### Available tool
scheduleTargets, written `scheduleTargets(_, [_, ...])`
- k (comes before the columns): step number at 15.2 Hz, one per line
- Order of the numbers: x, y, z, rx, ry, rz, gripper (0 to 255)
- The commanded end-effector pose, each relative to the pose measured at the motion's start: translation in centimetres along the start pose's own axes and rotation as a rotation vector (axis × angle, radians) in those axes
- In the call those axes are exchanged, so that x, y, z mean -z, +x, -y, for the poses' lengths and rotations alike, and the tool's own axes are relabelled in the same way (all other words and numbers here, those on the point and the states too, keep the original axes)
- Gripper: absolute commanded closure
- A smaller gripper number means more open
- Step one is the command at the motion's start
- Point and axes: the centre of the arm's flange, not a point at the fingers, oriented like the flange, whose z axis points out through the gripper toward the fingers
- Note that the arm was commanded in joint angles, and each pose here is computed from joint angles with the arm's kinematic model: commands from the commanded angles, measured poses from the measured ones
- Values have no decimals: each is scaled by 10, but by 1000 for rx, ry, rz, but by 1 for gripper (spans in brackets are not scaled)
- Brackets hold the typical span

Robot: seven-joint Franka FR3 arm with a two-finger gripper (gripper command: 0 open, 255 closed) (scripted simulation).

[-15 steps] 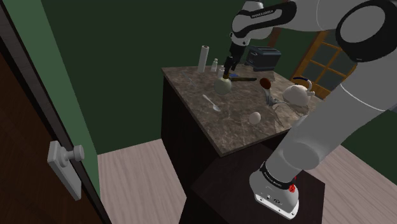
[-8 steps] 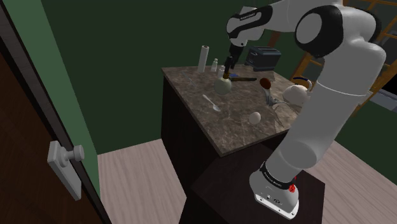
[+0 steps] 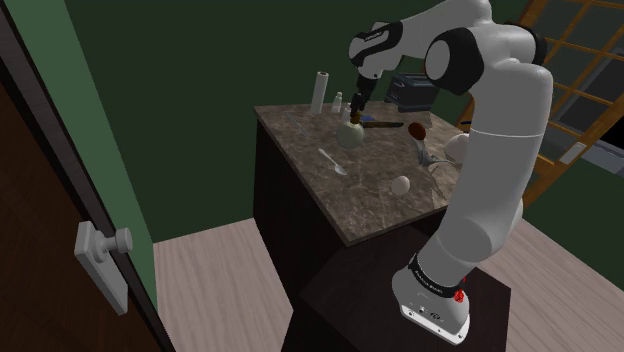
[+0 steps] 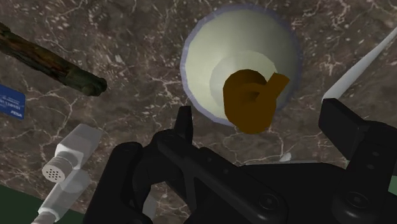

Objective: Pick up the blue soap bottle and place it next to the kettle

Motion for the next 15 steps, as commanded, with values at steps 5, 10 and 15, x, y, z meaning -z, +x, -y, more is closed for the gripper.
scheduleTargets(5, [-25,1,-1,0,0,0,0])
scheduleTargets(10, [-25,1,-1,0,0,0,0])
scheduleTargets(15, [-25,1,-1,0,0,0,255])
